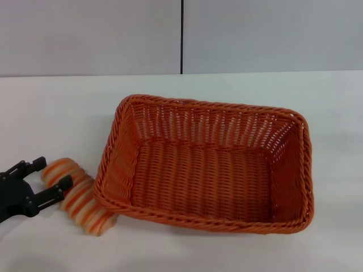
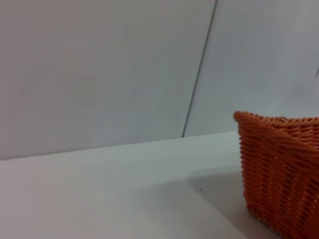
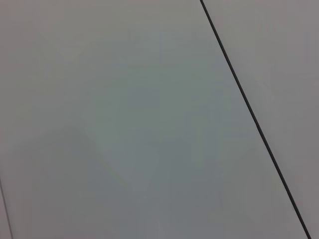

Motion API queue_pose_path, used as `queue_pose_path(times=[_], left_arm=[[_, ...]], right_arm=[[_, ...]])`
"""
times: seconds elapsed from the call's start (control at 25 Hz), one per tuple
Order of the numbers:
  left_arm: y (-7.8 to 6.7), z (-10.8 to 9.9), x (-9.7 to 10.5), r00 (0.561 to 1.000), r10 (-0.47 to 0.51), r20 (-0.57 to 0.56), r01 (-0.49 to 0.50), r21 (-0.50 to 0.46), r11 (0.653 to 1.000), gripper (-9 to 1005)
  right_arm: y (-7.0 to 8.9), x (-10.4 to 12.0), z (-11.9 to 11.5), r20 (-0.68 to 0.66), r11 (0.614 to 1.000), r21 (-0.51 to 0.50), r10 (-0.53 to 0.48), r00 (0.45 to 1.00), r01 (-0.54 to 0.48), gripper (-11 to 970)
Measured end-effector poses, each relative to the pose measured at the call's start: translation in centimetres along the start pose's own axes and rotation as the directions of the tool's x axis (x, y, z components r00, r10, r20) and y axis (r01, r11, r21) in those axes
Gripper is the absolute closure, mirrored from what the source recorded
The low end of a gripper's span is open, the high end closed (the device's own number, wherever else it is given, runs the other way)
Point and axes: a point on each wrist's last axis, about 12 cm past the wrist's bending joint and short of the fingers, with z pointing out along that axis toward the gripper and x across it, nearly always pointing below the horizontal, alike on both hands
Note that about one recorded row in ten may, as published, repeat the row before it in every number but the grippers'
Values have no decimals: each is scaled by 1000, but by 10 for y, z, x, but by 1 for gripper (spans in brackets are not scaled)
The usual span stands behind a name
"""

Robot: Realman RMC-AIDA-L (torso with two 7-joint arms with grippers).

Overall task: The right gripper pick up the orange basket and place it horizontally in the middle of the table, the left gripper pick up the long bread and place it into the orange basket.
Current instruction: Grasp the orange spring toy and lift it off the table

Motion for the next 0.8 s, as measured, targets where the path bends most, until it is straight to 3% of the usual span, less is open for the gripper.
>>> queue_pose_path(times=[0.6, 0.8], left_arm=[[-3, 2, 1, 1000, -8, 3, 8, 15, 1000, 152], [-4, 2, 0, 1000, -5, 7, 5, 21, 1000, 230]], right_arm=[[0, 0, -2, 0, 1000, 4, 0, 1000, 0, 553], [0, 0, -2, -1, 1000, 5, 0, 1000, 0, 553]])
